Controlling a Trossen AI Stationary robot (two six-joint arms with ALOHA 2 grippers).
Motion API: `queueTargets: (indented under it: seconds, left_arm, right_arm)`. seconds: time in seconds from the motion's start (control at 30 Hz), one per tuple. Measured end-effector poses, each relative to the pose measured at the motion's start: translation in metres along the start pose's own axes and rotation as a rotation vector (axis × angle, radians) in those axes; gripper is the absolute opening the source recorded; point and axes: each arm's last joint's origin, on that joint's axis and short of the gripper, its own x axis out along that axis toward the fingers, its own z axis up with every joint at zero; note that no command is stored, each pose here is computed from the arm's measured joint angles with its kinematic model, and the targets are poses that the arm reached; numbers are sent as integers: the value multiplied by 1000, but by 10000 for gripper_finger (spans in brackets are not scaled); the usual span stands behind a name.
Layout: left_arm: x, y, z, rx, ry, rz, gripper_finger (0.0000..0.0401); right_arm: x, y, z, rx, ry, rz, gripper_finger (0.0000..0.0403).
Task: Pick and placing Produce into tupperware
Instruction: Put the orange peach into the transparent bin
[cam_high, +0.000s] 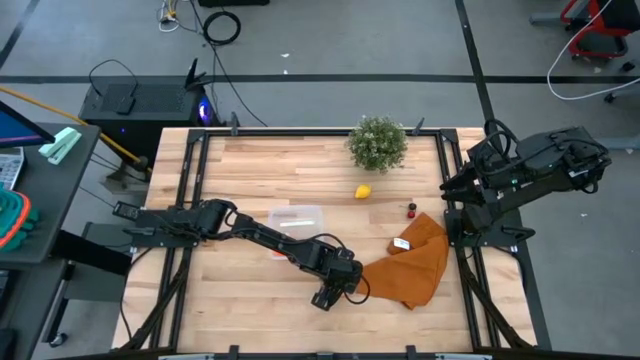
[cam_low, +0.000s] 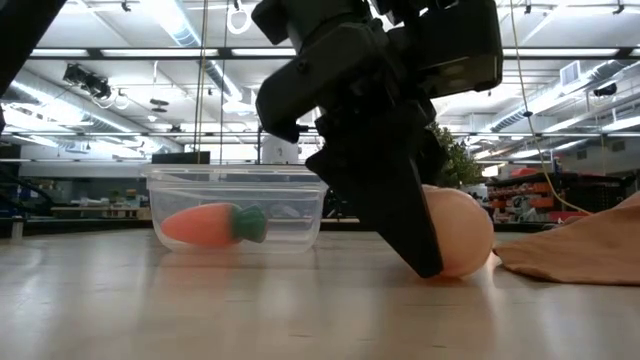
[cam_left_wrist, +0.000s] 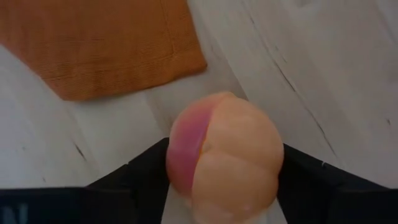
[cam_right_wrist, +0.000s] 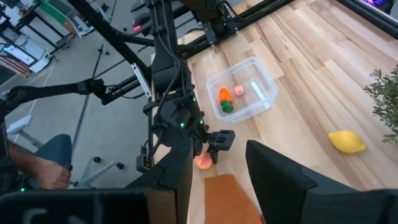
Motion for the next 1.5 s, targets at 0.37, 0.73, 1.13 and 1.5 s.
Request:
queueTargets:
  seconds: [0.37,0.73,1.13,1.5]
  left_arm:
    - [-39,15,36,-16,-56,72,262]
    - [-98,52,61,-157,-100,141,260]
    - [-115,81,29,-234,180,138,254]
    - [-133,114,-7,-462,397,74,250]
  right_arm:
    - [0,0,0,1,0,0,122]
    - [0,0,0,0,3,-3,122]
    - [0,0,0,-8,4,-2,122]
    - [0,0,0,-2,3,-2,122]
